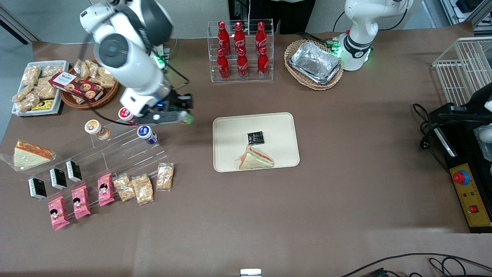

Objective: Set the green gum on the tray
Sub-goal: 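Carry the green gum bottle over to the cream tray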

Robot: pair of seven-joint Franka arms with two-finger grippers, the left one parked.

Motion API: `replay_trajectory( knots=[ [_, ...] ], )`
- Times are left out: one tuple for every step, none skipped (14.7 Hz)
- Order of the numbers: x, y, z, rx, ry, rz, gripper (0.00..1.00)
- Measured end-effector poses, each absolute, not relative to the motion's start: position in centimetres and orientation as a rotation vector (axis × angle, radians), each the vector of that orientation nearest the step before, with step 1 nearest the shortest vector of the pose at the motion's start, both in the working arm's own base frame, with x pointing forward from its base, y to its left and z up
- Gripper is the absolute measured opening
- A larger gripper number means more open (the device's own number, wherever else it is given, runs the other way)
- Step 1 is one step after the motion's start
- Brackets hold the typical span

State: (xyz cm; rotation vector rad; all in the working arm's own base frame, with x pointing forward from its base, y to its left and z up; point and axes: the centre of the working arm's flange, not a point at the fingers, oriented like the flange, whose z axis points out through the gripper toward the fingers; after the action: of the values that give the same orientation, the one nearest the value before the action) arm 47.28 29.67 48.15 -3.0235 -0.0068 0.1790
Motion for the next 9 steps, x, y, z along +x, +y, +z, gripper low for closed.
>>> replay_trajectory(
  knots=[
    [46.5,31.2,46.0,-3.013,0.000,0.167,0.59],
    [45.5,32.8,43.9,-3.013,0.020,0.157,0.59],
    [44.2,34.5,41.8,-3.015,0.040,0.144,0.59],
    [42.8,36.2,39.6,-3.016,0.052,0.128,0.59],
    [41.5,37.4,37.5,-3.015,0.053,0.110,0.59],
    [40.5,38.3,35.5,-3.018,0.048,0.098,0.59],
    [39.6,38.8,33.6,-3.023,0.044,0.093,0.59],
    [39.1,39.2,31.8,-3.031,0.043,0.096,0.59],
    [38.9,39.4,30.3,-3.040,0.041,0.102,0.59]
  ],
)
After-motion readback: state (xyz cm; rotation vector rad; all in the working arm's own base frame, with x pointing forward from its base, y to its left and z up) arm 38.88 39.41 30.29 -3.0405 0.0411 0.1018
